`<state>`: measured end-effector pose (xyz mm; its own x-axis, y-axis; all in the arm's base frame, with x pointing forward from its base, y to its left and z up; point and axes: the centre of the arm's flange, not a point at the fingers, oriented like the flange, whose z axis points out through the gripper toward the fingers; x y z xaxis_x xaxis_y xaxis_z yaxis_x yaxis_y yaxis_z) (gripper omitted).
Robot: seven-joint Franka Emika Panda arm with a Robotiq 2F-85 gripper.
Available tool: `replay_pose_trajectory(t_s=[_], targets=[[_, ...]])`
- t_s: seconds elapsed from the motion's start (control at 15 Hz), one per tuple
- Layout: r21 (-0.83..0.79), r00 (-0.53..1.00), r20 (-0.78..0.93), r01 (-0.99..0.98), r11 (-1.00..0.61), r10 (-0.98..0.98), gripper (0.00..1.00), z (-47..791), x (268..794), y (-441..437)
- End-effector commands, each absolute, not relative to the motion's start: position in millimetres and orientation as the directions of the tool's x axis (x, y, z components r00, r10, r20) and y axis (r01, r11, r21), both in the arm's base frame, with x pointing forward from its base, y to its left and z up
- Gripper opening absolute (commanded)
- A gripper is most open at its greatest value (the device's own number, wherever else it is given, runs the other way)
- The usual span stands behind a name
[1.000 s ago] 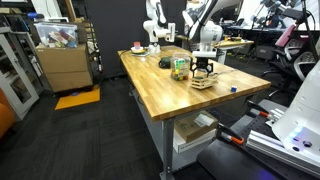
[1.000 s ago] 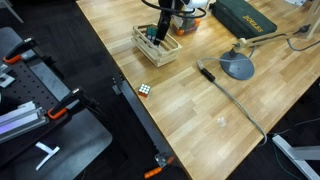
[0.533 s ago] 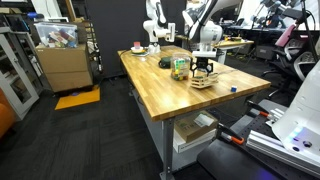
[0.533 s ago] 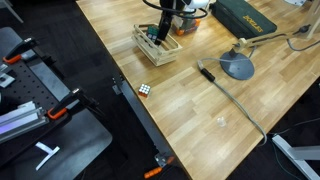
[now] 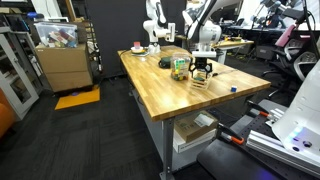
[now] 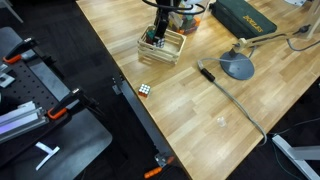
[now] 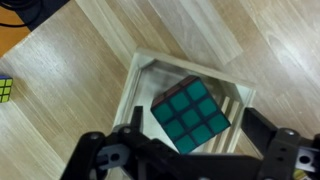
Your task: Remove the Rubik's cube from the wooden box and put it on the table
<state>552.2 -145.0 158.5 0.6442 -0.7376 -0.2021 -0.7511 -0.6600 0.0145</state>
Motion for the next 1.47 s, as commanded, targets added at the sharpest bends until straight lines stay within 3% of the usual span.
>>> replay_pose_trajectory(t_s=[0.0,0.53,1.4], targets=[[-0.006,0.687,-0.196,-0.714,-0.7,-0.7,1.0,169,532,-134],[-0.028,0.731,-0.202,-0.67,-0.742,-0.652,1.0,188,515,-134],[0.118,0.936,-0.27,-0.203,-0.972,-0.228,1.0,200,542,-154]])
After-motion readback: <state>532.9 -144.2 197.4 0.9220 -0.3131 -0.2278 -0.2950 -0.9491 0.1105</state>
